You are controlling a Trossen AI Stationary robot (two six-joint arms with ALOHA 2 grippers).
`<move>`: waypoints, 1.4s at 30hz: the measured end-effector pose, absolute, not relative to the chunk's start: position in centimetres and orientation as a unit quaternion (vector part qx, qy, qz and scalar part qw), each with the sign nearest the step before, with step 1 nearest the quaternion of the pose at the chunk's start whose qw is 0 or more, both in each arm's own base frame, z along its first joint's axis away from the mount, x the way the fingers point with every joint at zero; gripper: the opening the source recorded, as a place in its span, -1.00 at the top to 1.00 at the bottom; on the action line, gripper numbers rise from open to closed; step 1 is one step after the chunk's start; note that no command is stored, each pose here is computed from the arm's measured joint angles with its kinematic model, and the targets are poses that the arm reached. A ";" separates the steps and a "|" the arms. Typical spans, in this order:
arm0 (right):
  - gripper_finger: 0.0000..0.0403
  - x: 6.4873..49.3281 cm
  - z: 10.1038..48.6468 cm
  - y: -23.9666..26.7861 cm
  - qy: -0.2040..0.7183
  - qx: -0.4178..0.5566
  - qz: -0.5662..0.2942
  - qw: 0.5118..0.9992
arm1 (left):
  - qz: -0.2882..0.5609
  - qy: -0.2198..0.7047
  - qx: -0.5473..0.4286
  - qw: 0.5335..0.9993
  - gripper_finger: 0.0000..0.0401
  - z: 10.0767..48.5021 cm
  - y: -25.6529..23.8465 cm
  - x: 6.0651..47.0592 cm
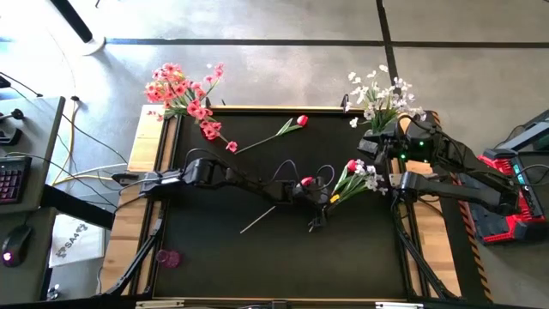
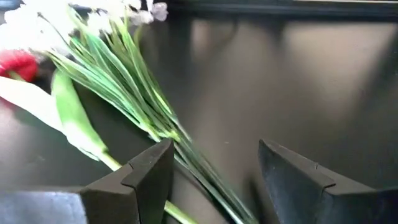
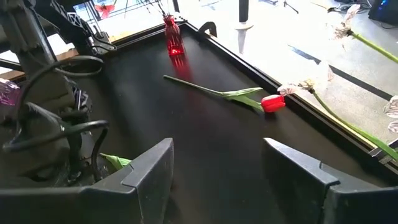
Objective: Sort flowers into vase by color
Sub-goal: Put the white flowers into the transparent vase
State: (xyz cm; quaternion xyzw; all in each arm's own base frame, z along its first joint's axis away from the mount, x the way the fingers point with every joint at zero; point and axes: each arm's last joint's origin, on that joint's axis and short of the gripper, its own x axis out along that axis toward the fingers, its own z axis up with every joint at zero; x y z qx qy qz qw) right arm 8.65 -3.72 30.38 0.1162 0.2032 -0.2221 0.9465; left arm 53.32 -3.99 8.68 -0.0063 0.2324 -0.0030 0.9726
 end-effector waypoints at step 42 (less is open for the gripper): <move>-0.15 9.2 31.9 -3.6 0.118 0.154 -0.169 0.966 | 0.109 0.228 -0.008 0.968 1.00 12.7 1.8 49.5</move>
